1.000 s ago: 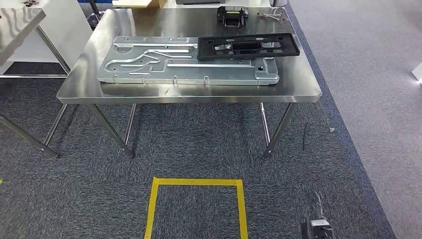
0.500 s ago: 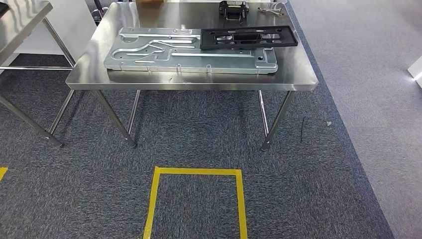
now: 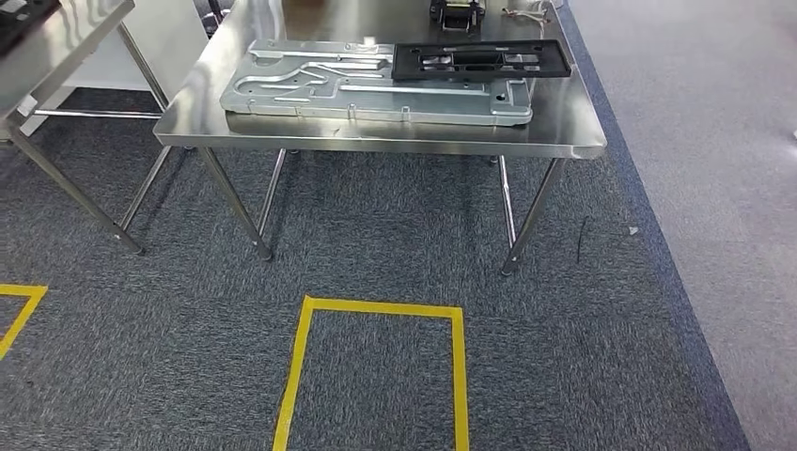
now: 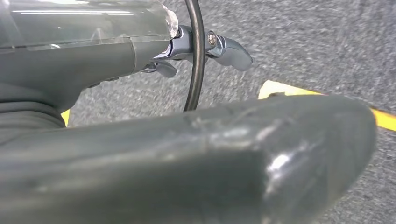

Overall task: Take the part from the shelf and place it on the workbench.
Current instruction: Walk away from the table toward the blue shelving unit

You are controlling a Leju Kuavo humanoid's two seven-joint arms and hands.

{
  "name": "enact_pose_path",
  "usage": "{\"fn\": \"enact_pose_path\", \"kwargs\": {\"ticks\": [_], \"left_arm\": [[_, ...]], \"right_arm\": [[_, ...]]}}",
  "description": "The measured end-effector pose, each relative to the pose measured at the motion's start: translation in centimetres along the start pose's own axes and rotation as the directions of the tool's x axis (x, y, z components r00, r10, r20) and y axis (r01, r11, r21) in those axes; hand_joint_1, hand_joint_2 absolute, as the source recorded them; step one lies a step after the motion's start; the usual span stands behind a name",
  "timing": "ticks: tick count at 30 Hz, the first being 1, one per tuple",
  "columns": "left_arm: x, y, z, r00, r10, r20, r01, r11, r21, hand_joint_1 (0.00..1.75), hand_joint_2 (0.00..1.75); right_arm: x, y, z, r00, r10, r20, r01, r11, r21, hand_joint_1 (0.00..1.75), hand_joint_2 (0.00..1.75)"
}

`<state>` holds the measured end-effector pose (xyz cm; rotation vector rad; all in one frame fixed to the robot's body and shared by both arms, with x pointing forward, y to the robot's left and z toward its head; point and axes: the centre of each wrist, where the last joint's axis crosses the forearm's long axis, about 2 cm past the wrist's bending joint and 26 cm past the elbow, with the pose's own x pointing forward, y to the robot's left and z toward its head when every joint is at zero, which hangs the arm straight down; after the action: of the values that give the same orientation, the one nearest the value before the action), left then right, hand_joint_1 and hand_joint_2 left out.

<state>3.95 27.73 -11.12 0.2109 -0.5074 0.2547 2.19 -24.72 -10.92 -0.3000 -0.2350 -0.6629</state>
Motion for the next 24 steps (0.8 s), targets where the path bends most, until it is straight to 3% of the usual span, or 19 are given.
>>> {"fn": "enact_pose_path", "kwargs": {"ticks": [17,24], "left_arm": [[-0.6,0.0,0.3,0.998,0.017,-0.062,-0.014,0.998,0.055,0.0,0.0],[-0.8,-1.2,0.7,0.996,0.004,-0.091,0.001,0.998,0.057,0.0,0.0]], "right_arm": [[0.9,0.3,-0.3,0.958,0.285,0.034,-0.287,0.947,0.141,0.0,0.0],[1.2,-1.0,-0.9,0.951,0.309,0.009,-0.308,0.942,0.136,0.0,0.0]]}}
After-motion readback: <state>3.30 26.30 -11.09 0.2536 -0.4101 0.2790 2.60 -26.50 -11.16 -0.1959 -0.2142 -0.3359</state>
